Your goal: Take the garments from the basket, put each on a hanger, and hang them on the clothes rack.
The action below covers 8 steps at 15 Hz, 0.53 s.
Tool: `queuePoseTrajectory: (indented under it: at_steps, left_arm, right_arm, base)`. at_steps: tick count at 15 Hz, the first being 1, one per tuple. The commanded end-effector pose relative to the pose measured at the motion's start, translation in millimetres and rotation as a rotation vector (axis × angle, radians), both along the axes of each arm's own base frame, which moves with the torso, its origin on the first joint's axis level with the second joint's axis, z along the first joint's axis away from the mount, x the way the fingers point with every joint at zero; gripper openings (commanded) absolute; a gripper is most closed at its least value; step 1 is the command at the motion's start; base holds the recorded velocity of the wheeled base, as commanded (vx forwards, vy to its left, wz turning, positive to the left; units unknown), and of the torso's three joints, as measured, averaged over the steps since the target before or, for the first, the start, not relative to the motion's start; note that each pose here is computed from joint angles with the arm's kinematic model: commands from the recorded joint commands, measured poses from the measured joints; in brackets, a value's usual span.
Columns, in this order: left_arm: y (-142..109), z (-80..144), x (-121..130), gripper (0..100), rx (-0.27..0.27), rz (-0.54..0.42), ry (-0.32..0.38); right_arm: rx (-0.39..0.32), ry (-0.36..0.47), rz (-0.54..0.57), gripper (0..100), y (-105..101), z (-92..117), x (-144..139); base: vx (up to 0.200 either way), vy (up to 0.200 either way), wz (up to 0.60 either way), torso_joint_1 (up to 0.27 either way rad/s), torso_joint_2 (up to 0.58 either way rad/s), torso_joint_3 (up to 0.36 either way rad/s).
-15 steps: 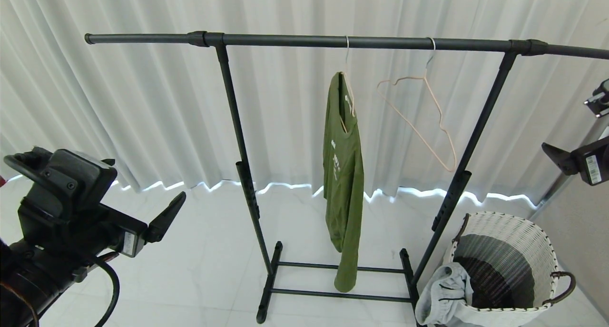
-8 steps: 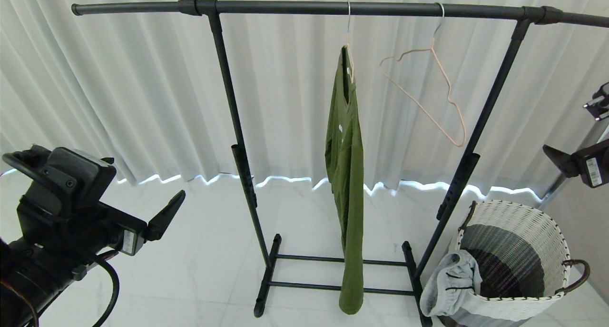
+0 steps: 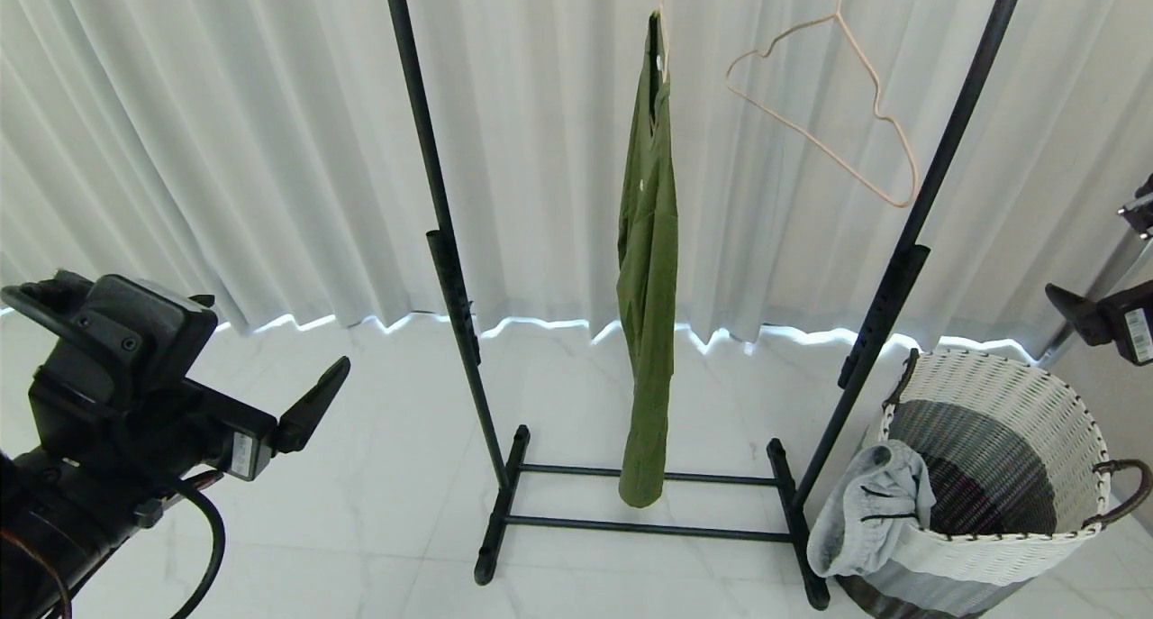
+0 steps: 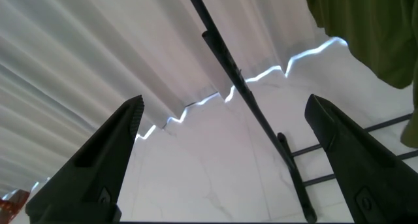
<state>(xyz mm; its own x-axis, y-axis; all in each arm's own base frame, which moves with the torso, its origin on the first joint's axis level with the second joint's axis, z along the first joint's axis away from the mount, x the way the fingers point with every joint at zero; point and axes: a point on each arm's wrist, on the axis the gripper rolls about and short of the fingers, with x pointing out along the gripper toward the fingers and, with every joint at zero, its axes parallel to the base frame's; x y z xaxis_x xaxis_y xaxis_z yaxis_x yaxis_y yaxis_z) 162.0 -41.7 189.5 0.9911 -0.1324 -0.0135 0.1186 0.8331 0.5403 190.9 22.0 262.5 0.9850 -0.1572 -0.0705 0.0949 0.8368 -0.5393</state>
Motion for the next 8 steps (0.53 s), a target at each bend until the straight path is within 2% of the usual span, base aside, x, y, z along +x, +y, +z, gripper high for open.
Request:
queuePoseTrajectory:
  at_steps: [1,6,8]
  left_arm:
    - [0,-1,0,100,0.001,0.001,0.003]
    - [0,-1,0,100,0.002,0.001,0.006]
    - [0,-1,0,100,0.003,0.001,0.006]
  right_arm:
    - [-0.002,0.003,-0.011,100,-2,-1,-1]
    - [-0.017,0.028,-0.045,100,-9,-9,-3]
    - [-0.047,0.042,-0.092,100,-19,-11,-3]
  base:
    - [0.0,0.0,0.0,-0.163,0.47,0.31]
    - [0.0,0.0,0.0,-0.131,0.43,0.304]
    - [0.0,0.0,0.0,-0.041,0.16,0.095]
